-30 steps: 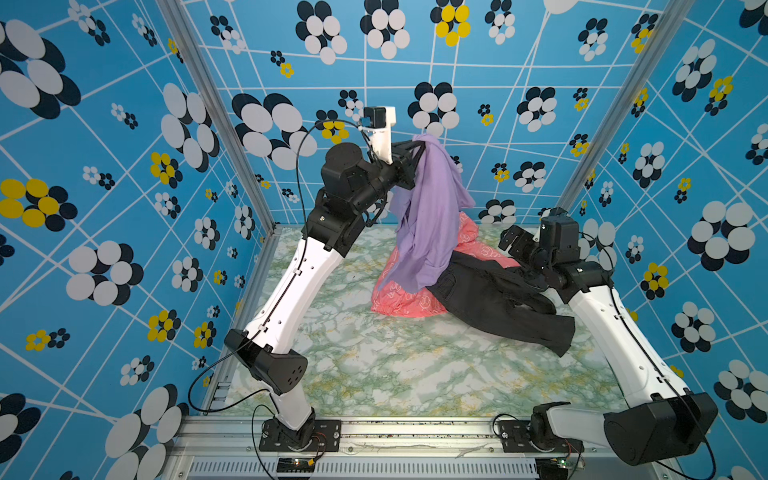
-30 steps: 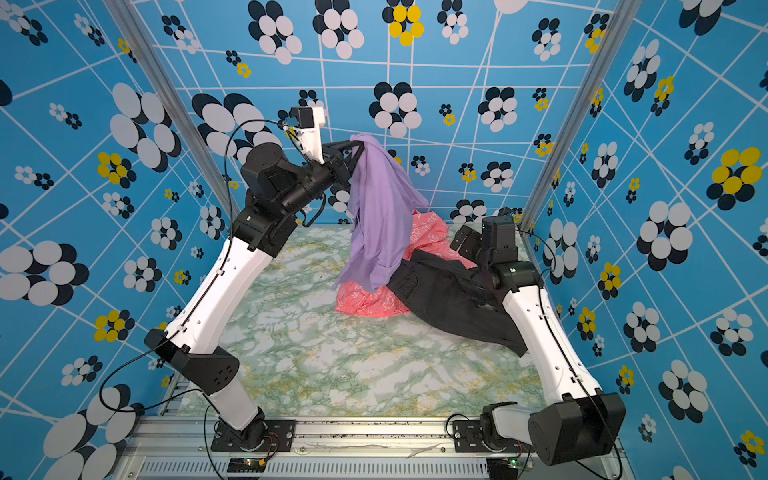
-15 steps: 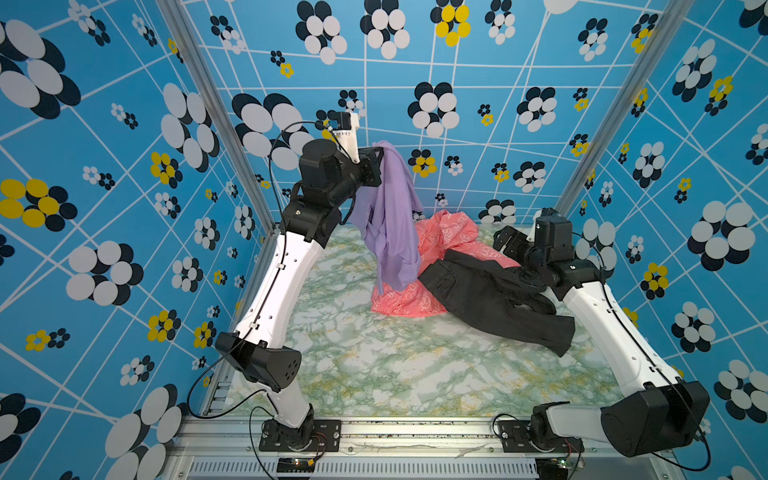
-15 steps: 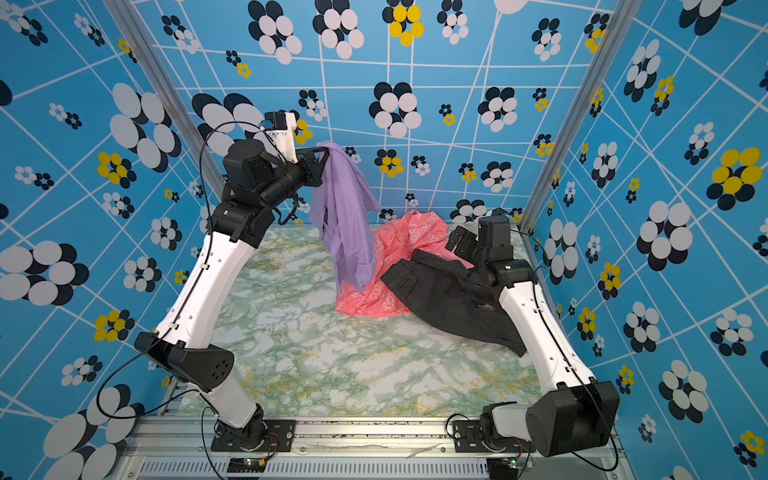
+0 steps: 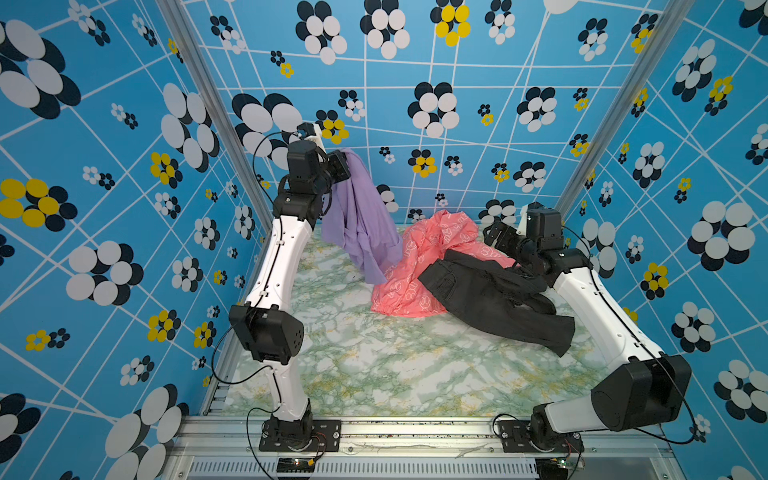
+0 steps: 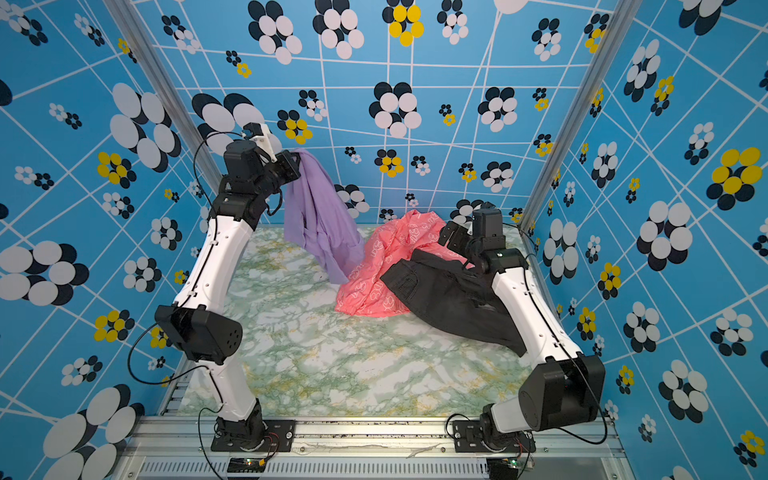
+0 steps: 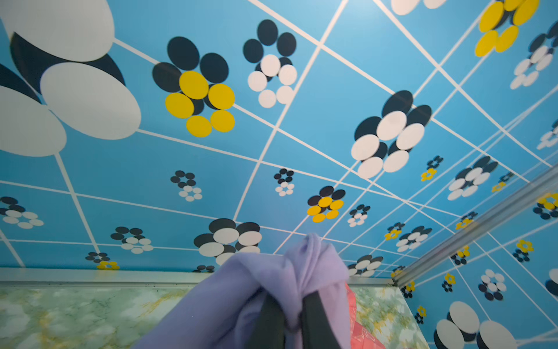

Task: Pick out a specific cloth from the pile
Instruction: 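Carry the lavender shirt with the left gripper toward the empty table corner, then lower the lavender shirt onto the table and open the left gripper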

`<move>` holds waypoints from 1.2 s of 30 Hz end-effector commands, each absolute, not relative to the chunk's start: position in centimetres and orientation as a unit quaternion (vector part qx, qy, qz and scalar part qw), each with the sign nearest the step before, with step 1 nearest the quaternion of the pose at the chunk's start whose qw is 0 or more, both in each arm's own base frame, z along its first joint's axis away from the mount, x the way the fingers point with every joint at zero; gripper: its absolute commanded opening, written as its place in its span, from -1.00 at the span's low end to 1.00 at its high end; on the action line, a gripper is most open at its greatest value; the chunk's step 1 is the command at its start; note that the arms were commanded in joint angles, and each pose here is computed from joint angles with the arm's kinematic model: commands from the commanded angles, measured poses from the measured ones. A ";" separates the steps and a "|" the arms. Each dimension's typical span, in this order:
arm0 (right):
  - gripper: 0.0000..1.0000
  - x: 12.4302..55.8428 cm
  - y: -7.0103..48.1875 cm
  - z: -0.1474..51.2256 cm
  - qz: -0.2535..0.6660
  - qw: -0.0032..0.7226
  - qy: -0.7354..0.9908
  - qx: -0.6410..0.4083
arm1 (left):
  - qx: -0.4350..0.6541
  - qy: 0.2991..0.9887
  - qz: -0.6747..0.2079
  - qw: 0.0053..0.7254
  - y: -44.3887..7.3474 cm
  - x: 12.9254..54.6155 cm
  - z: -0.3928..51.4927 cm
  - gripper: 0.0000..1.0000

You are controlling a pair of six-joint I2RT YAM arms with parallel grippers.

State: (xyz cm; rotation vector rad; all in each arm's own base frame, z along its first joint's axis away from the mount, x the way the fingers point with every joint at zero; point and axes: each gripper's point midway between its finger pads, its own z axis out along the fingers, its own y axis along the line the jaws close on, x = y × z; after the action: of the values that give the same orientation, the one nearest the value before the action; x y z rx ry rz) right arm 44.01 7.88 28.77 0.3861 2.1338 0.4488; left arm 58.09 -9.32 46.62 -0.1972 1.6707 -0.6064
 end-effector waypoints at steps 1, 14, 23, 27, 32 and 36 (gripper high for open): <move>0.98 44.6 8.2 30.1 0.188 0.459 0.857 0.137 | -0.106 0.690 -0.286 0.656 -7.4 60.0 50.0 -1.00; 0.99 44.4 8.0 29.8 0.180 0.462 0.859 0.129 | -0.123 0.736 -0.243 0.620 -3.6 60.6 46.7 -1.00; 0.99 44.6 8.4 28.2 0.189 0.444 0.867 0.128 | -0.183 0.854 -0.167 0.457 -2.3 54.8 25.7 -1.00; 0.98 44.4 8.6 27.4 0.193 0.434 0.871 0.130 | -0.217 0.880 -0.129 0.401 -1.1 49.9 18.0 -1.00; 0.98 44.4 8.8 26.5 0.197 0.422 0.875 0.132 | -0.231 0.916 -0.118 0.307 -1.6 44.8 10.7 -1.00; 0.98 44.5 9.1 26.1 0.205 0.414 0.876 0.137 | -0.252 0.926 -0.115 0.256 -2.0 41.7 6.9 -1.00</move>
State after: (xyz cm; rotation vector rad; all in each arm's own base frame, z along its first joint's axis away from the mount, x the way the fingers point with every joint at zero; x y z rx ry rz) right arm 44.27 8.88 26.95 0.3316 2.1894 0.4853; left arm 42.34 -1.57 6.60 -0.6597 2.5384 -0.2971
